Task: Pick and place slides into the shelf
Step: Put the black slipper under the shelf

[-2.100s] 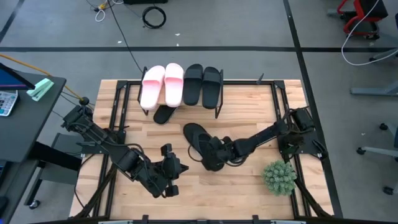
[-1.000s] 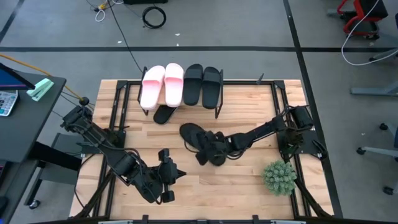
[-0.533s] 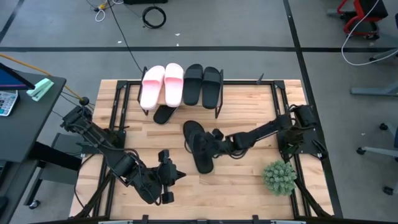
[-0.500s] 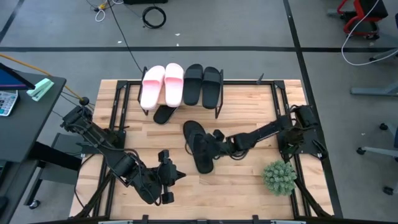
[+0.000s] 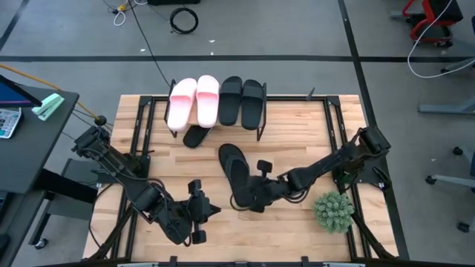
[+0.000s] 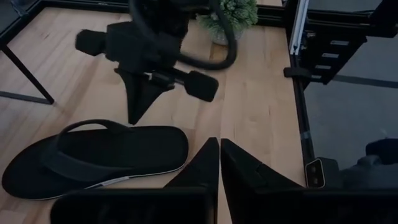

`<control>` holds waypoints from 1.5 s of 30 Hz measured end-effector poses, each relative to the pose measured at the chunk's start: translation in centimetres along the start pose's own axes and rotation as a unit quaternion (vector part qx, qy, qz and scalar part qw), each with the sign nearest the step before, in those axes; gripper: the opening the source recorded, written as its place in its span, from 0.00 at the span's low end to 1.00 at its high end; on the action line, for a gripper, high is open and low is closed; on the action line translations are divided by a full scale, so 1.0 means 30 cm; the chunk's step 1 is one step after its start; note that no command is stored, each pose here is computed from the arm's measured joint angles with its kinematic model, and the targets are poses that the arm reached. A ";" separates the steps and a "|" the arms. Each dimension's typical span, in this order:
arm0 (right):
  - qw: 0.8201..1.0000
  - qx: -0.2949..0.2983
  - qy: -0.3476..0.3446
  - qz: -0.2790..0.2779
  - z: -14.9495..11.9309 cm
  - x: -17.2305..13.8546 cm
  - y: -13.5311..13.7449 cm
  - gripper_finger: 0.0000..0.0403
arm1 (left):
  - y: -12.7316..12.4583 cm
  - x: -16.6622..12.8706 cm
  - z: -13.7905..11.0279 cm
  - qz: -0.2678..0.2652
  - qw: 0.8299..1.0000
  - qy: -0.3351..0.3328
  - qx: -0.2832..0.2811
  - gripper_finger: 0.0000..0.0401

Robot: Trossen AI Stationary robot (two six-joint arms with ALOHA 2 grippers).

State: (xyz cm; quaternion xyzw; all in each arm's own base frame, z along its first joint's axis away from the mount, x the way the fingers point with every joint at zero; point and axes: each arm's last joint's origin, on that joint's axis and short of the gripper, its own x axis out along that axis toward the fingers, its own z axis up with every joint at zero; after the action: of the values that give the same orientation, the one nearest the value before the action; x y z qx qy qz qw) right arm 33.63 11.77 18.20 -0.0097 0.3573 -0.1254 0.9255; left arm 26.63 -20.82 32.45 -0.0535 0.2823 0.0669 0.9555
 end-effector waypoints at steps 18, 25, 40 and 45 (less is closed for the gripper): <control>0.984 -0.058 0.066 0.155 -0.050 -0.044 0.088 0.25 | -0.013 0.009 -0.011 -0.001 0.999 0.004 -0.047 0.07; 0.967 -0.185 0.018 0.176 -0.084 -0.076 0.181 0.44 | -0.013 0.009 -0.012 -0.001 0.998 0.003 -0.056 0.04; 0.976 -0.171 0.031 0.128 -0.133 0.117 0.151 0.53 | -0.015 0.008 -0.010 -0.003 0.998 0.001 -0.062 0.06; 0.975 -0.189 0.031 0.115 -0.148 0.162 0.142 0.51 | -0.015 0.009 -0.011 -0.003 0.998 0.002 -0.062 0.06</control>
State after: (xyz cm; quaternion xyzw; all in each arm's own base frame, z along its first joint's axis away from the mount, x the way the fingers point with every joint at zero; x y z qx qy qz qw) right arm 35.12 15.07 11.25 -0.1397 0.4022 0.0511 0.9034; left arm 26.75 -21.26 32.07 -0.1134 0.2790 0.0817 0.9501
